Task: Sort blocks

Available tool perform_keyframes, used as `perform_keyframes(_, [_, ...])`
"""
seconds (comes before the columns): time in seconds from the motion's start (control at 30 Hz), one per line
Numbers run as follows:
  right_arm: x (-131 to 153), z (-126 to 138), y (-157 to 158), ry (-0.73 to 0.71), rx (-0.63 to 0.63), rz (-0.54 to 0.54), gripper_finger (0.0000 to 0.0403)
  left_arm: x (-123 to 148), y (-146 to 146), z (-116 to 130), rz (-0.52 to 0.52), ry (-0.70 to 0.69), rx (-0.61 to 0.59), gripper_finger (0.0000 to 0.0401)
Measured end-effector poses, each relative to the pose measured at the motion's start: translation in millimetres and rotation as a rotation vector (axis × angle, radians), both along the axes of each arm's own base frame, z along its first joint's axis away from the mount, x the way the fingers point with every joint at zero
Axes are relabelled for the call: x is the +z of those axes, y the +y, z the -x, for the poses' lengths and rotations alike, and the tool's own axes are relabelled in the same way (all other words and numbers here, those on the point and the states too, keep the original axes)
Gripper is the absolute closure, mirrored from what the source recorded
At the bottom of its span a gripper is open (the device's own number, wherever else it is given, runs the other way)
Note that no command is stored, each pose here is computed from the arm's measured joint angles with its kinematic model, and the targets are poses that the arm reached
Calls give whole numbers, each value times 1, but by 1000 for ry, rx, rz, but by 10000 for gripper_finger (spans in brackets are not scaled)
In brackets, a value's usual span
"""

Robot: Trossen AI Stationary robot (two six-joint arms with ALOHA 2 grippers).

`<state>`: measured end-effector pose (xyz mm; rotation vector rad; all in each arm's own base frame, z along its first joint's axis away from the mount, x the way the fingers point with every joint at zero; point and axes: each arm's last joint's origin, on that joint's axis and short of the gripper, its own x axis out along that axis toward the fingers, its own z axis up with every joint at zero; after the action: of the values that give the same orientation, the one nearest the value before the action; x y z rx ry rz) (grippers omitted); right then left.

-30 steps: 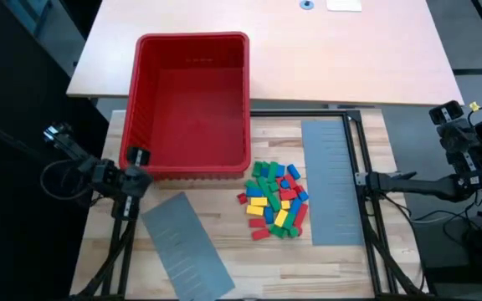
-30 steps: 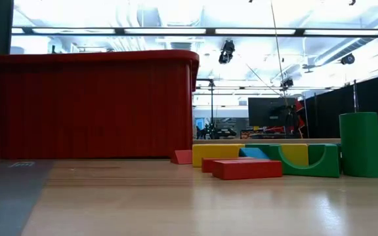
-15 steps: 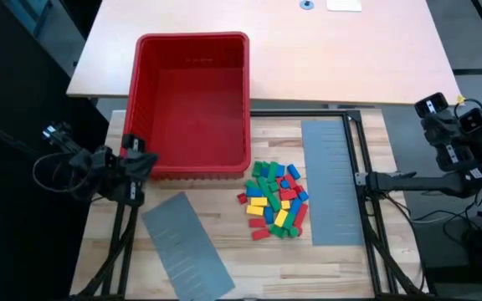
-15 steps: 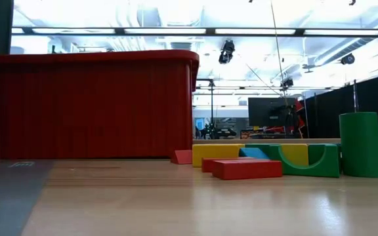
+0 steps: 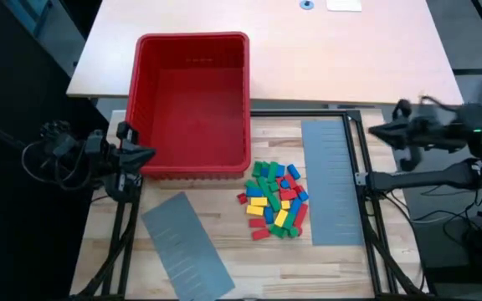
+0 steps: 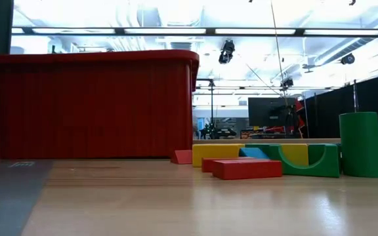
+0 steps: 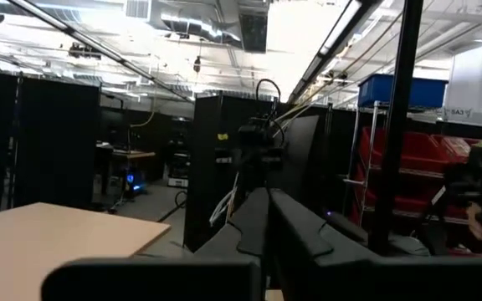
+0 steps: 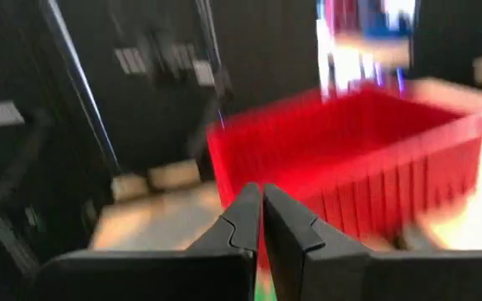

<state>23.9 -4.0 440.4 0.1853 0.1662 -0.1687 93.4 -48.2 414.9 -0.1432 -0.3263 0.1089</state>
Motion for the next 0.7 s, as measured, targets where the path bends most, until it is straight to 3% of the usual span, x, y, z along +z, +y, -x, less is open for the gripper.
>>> perform_keyframes(0.37, [-55, -42, -4, 617, -55, -132, 403, -1, 3, 4, 2, -1, 0, 401])
perform_keyframes(0.7, [-114, -66, -5, 870, -66, -219, 403, -1, 4, 5, 4, -4, 0, 401])
